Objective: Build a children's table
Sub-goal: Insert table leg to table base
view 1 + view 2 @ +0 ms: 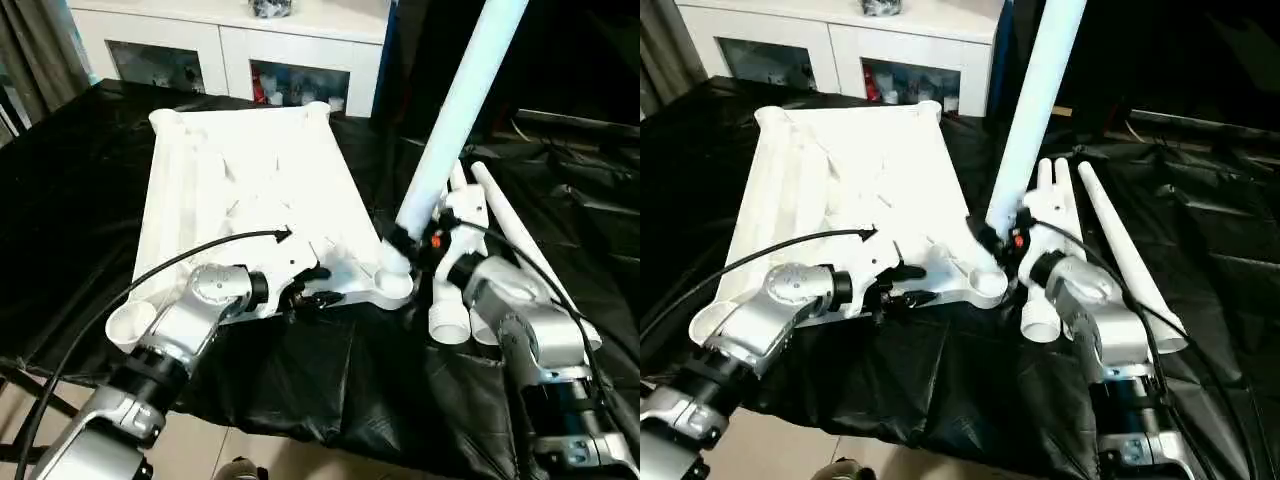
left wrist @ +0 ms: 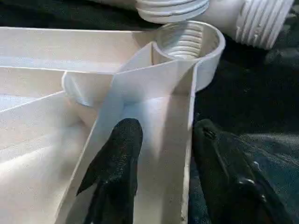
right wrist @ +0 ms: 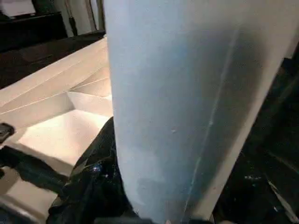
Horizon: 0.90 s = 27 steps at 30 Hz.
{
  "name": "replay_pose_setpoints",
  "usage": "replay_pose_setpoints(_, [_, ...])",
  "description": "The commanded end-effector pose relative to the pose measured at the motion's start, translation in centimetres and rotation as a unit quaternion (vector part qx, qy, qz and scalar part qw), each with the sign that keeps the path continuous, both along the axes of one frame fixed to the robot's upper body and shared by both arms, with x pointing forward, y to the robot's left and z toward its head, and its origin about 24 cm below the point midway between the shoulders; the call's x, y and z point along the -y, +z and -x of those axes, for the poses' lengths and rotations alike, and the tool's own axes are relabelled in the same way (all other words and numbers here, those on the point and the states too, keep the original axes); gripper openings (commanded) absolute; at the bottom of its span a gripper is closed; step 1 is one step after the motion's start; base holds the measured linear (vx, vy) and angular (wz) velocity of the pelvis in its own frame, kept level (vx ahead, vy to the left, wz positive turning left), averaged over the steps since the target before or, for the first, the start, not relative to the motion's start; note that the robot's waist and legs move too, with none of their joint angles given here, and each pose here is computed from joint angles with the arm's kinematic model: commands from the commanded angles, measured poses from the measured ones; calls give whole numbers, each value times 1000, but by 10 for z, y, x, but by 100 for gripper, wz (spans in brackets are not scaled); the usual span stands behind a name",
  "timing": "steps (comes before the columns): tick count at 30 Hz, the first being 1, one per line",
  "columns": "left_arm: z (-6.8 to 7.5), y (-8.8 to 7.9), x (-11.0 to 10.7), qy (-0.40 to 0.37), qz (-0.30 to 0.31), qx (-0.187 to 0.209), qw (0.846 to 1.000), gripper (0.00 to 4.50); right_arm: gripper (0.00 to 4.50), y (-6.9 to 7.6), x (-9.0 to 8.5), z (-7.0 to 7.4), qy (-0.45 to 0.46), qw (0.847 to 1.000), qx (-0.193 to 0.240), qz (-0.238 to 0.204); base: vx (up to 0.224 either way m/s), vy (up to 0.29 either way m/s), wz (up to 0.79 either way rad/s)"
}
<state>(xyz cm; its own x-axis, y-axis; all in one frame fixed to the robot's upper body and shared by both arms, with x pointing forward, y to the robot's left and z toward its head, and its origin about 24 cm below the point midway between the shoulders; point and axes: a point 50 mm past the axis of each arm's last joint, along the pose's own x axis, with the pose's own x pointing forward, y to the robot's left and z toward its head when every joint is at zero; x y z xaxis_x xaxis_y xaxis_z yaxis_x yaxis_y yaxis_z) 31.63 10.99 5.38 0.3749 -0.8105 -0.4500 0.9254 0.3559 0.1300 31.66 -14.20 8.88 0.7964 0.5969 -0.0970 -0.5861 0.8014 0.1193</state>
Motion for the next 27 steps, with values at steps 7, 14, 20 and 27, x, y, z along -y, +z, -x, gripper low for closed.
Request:
replay_pose_setpoints(7, [0,-3,-5,-39,-31,-30,998,87,190,4,-2,6,45,999,-13,-1,0,0,0])
replay_pose_setpoints(14, [-2,-2,-8,-55,-41,-45,997,33,190,-2,-2,8,65,997,-33,6,0,0,0])
replay_pose_setpoints(20, [-1,-4,-9,-61,-50,-54,995,0,190,-6,-2,5,65,997,-41,23,0,0,0])
replay_pose_setpoints(27, [0,-2,-11,-69,-46,-54,995,0,190,-8,3,4,64,996,-49,43,0,0,0])
